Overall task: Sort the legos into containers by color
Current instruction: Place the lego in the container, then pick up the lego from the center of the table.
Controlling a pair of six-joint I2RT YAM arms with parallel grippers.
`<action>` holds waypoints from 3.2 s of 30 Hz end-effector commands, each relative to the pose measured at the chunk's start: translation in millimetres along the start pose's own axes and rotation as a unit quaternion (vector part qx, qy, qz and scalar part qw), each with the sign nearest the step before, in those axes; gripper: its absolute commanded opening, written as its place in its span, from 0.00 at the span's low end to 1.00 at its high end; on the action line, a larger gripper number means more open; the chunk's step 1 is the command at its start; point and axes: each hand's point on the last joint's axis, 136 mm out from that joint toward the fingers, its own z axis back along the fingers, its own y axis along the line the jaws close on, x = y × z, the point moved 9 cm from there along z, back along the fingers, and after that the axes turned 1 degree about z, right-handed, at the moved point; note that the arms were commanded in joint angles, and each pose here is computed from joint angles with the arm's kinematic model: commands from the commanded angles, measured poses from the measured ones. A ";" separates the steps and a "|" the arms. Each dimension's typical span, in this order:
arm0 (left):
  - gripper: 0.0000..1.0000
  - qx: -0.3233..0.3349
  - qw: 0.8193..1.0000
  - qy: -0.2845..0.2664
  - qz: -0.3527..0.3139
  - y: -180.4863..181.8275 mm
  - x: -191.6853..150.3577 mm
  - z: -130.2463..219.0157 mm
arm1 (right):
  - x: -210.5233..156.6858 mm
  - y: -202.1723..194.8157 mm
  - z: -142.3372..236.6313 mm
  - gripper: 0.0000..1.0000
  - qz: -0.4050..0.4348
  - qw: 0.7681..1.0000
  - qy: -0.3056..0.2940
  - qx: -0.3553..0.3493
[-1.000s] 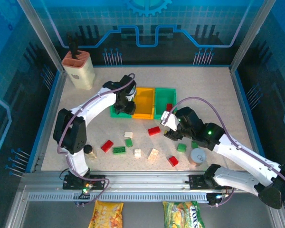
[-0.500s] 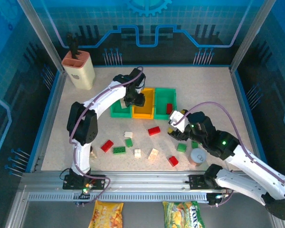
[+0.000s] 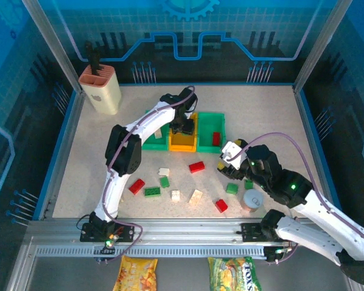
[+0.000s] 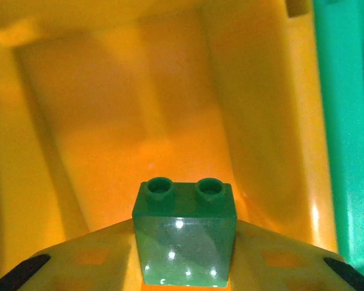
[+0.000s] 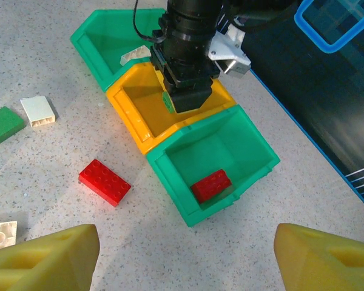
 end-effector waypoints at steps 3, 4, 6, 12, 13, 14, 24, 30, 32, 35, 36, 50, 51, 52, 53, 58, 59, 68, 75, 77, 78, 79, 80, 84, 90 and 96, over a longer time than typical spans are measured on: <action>0.39 0.014 0.999 0.033 0.019 0.5 -2.9 -18.9 | 7.0 -4.7 14.9 0.77 -0.004 1.000 -0.022 -0.012; 0.40 0.014 0.999 0.036 0.019 0.7 -3.5 -21.3 | 7.1 -5.0 15.4 0.77 -0.004 1.000 -0.023 -0.012; 0.41 0.014 0.999 0.039 0.021 1.0 -4.3 -25.2 | 6.3 -4.6 15.3 0.77 -0.004 1.000 -0.022 -0.012; 0.45 0.010 0.999 0.037 0.016 -1.1 -5.5 -21.9 | 5.5 -4.3 15.0 0.77 -0.008 1.000 -0.021 -0.013; 0.45 0.010 0.999 0.036 0.016 -1.1 -5.2 -20.1 | 5.4 -4.5 15.2 0.77 -0.008 1.000 -0.021 -0.013; 0.45 0.009 0.999 0.033 0.016 -1.2 -4.9 -17.9 | 5.3 -4.4 15.4 0.77 -0.009 1.000 -0.021 -0.013; 0.45 -0.006 1.000 -0.001 0.016 -5.9 -3.0 18.6 | 1.2 -0.3 10.6 0.77 -0.017 1.000 -0.019 -0.005; 0.45 -0.015 0.999 -0.021 0.018 -5.6 -7.7 45.3 | -3.5 8.5 -7.0 0.77 -0.029 0.999 -0.002 0.017; 0.45 -0.018 0.999 -0.026 0.018 -5.2 -10.8 52.7 | -3.8 11.9 -16.6 0.77 -0.047 0.999 0.002 0.024; 0.45 -0.017 0.999 -0.032 0.019 -3.1 -16.4 62.0 | -3.4 18.6 -31.5 0.76 -0.085 0.995 0.006 0.043; 0.45 -0.018 0.999 -0.035 0.019 -2.3 -18.0 65.0 | -3.0 20.4 -36.1 0.76 -0.101 0.994 0.008 0.047; 0.46 -0.007 0.997 -0.061 0.041 18.4 -45.3 81.3 | -14.2 42.8 -94.1 0.76 -0.279 0.957 0.070 -0.034; 0.45 -0.007 0.997 -0.062 0.043 20.5 -47.1 81.5 | -14.2 46.2 -96.4 0.79 -0.278 0.957 0.078 -0.041; 0.46 -0.007 0.997 -0.064 0.046 23.2 -49.0 82.3 | -14.7 50.2 -99.7 0.81 -0.277 0.956 0.087 -0.048; 0.46 -0.008 0.997 -0.066 0.048 25.5 -51.1 82.9 | -14.2 54.1 -103.1 0.81 -0.274 0.956 0.094 -0.053; 0.46 -0.003 0.995 -0.071 0.063 41.0 -60.4 87.4 | -11.8 74.1 -123.1 0.82 -0.261 0.956 0.125 -0.051; 0.46 -0.003 0.995 -0.073 0.067 44.2 -62.9 88.5 | -11.3 78.0 -127.9 0.82 -0.258 0.956 0.131 -0.049; 0.46 -0.002 0.993 -0.072 0.088 63.4 -78.6 90.3 | -6.9 96.8 -170.1 0.87 -0.249 0.950 0.182 -0.046; 0.45 -0.001 0.994 -0.068 0.087 67.5 -83.1 91.8 | -16.9 97.2 -193.9 0.98 -0.289 0.928 0.231 -0.051; 0.46 -0.001 0.994 -0.069 0.088 69.0 -83.4 93.0 | -22.4 96.4 -200.6 0.99 -0.303 0.919 0.247 -0.047; 0.46 -0.001 0.994 -0.068 0.089 69.9 -83.4 92.9 | -24.5 94.8 -203.0 1.00 -0.310 0.915 0.253 -0.052; 0.46 0.000 0.994 -0.067 0.088 70.2 -83.8 92.6 | -27.5 94.5 -205.4 1.00 -0.314 0.911 0.261 -0.052; 0.46 0.001 0.994 -0.066 0.088 70.7 -83.7 92.8 | -29.9 94.5 -207.7 1.00 -0.316 0.909 0.266 -0.049; 0.46 0.002 0.994 -0.064 0.090 72.0 -84.6 92.1 | -35.6 95.3 -214.4 1.00 -0.319 0.905 0.277 -0.042; 0.46 0.001 0.994 -0.061 0.093 72.3 -84.9 90.2 | -44.9 100.3 -226.0 0.95 -0.317 0.901 0.294 -0.029; 0.46 0.002 0.994 -0.061 0.092 72.5 -85.4 89.7 | -50.5 103.3 -231.7 0.89 -0.320 0.898 0.302 -0.024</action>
